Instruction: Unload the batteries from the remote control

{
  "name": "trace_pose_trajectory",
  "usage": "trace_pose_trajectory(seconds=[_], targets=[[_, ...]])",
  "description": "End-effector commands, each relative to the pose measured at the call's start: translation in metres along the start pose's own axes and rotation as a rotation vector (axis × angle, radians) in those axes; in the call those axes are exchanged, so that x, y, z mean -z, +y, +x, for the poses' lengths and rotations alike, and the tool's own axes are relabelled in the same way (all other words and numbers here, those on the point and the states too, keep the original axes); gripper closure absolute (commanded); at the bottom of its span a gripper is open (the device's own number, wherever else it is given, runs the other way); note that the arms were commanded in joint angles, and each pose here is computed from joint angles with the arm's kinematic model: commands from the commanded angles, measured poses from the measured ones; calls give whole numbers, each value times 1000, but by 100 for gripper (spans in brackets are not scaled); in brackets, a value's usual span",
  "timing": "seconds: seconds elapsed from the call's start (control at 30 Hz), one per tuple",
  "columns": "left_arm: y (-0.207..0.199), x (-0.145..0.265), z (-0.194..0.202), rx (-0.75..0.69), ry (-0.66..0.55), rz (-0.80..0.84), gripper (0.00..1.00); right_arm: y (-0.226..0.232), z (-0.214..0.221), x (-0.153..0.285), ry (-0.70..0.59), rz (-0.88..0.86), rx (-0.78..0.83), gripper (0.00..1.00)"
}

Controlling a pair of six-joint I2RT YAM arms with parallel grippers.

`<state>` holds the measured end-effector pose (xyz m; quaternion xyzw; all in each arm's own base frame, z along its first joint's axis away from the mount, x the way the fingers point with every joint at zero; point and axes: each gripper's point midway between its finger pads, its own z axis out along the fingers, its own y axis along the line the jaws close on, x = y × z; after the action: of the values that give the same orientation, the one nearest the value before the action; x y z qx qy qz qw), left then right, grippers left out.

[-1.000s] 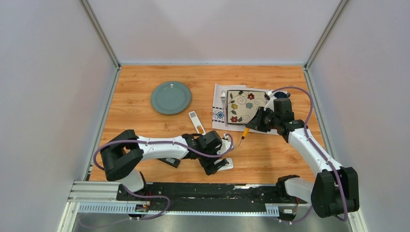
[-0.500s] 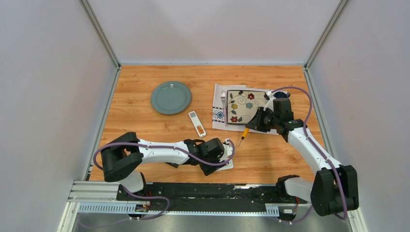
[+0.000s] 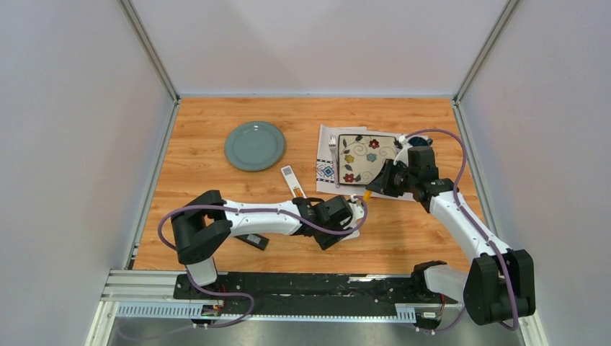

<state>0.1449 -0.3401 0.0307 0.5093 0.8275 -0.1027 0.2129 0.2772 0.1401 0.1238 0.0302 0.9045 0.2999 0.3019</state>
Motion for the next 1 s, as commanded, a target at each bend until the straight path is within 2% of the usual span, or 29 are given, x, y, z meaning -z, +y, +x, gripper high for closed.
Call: trace_pose_trajectory(seconds=[0.0, 0.17, 0.33, 0.37, 0.43, 0.5, 0.53, 0.67, 0.83, 0.97], targets=[[14, -2, -29, 24, -43, -43, 81, 7, -11, 6, -47, -23, 22, 100], [22, -10, -7, 20, 28, -83, 80, 7, -13, 7, -60, -20, 24, 100], [28, -12, 11, 40, 59, -98, 74, 7, -9, 2, -51, -37, 4, 100], [27, -12, 13, 39, 65, -95, 71, 7, -8, 2, -45, -34, 3, 100], [25, -12, 14, 47, 69, -82, 58, 7, -6, 2, -36, -37, 6, 100], [23, -12, 18, 58, 66, -73, 41, 7, -6, 2, -33, -37, 10, 100], [22, -12, 19, 65, 63, -70, 38, 7, -6, 3, -33, -37, 12, 100], [18, -7, 22, 83, 36, -48, 33, 11, -8, 6, -41, -50, 21, 100], [20, -2, 36, 95, 14, -56, 22, 16, -8, 8, -50, -75, 22, 100], [17, -4, 40, 95, -3, -34, 20, 22, -10, 10, -66, -107, 22, 100]])
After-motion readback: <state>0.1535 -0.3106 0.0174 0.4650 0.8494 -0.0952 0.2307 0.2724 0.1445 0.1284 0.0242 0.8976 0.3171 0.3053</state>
